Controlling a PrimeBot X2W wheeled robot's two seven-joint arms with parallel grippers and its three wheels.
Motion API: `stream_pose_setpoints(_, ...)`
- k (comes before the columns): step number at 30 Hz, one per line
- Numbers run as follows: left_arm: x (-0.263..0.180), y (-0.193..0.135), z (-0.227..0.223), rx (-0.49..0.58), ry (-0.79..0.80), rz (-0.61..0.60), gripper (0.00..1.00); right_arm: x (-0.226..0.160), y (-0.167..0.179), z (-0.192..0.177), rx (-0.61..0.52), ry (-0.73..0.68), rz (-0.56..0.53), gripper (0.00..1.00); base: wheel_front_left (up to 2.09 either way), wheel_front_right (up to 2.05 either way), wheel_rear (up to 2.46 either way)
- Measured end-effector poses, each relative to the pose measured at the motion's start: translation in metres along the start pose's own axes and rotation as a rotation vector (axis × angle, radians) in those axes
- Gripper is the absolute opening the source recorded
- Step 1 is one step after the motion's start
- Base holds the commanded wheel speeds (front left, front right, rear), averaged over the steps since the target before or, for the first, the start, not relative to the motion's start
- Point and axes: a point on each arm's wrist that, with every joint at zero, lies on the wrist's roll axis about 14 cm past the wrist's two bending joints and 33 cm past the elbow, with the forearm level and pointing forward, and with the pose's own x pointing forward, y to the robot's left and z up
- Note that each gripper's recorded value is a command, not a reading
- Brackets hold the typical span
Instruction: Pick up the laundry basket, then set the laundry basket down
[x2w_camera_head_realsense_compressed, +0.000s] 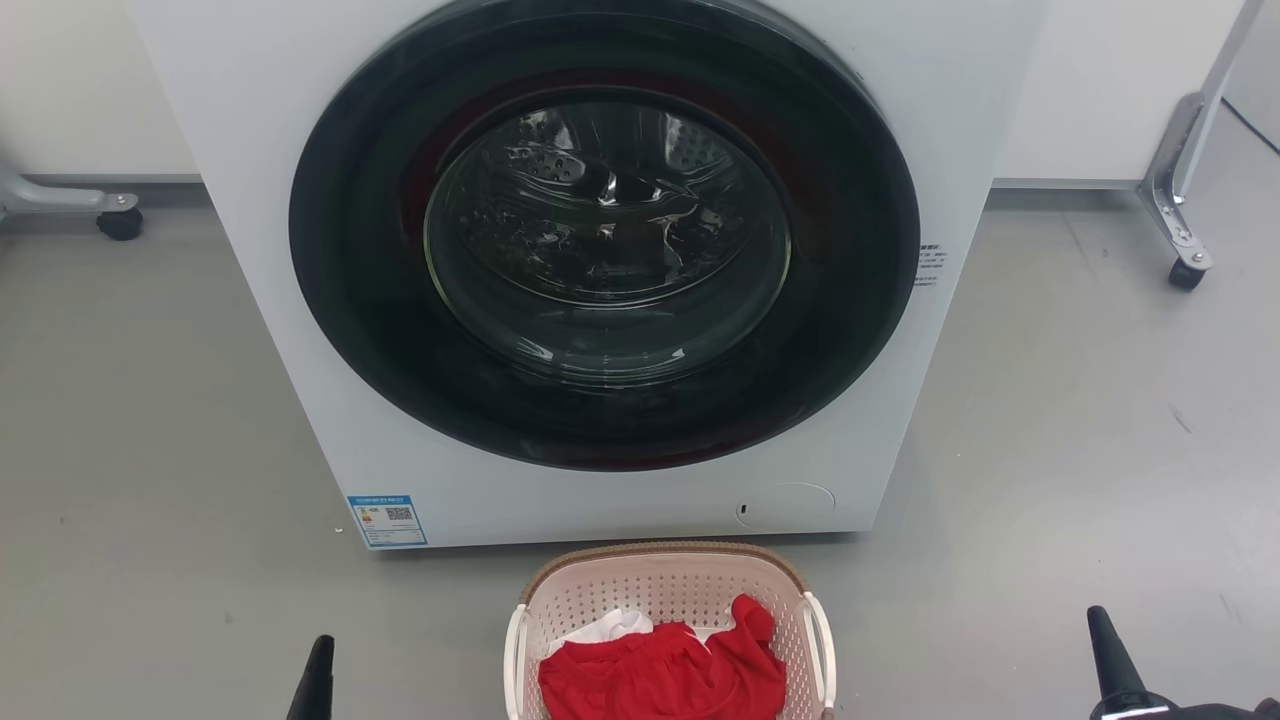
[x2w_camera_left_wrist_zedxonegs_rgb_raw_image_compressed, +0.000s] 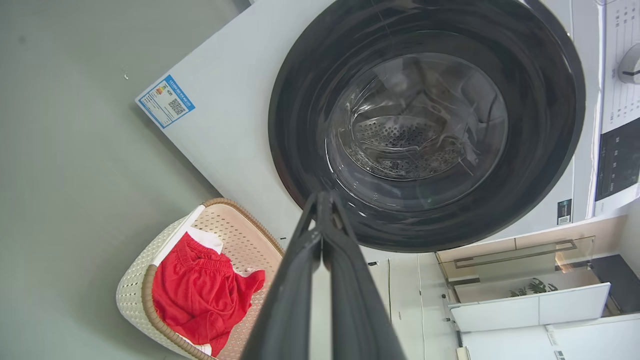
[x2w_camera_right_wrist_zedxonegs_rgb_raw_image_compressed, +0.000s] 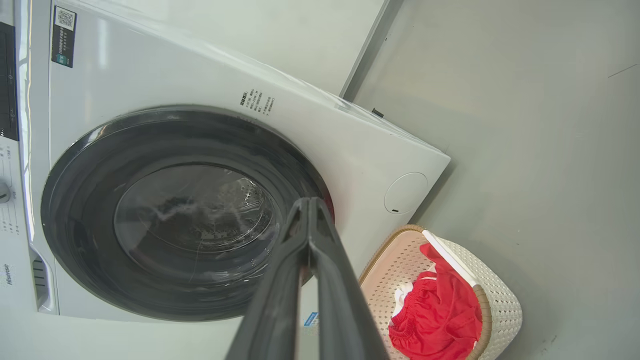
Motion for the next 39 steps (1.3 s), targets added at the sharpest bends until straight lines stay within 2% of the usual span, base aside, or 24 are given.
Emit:
stream_pose_setpoints(27,0.012,-0.016,0.02,-0.388,-0.023,-0.096,0.0,0.004,0.01,0.019,0.406,-0.043,0.086,0.0,0.0,0.0,0.0)
stream_pose_setpoints(39,0.013,-0.019,0.021,-0.41,-0.025,-0.11,0.0,0.005,0.013,0.02,0.418,-0.045,0.096,0.0,0.0,0.0,0.0)
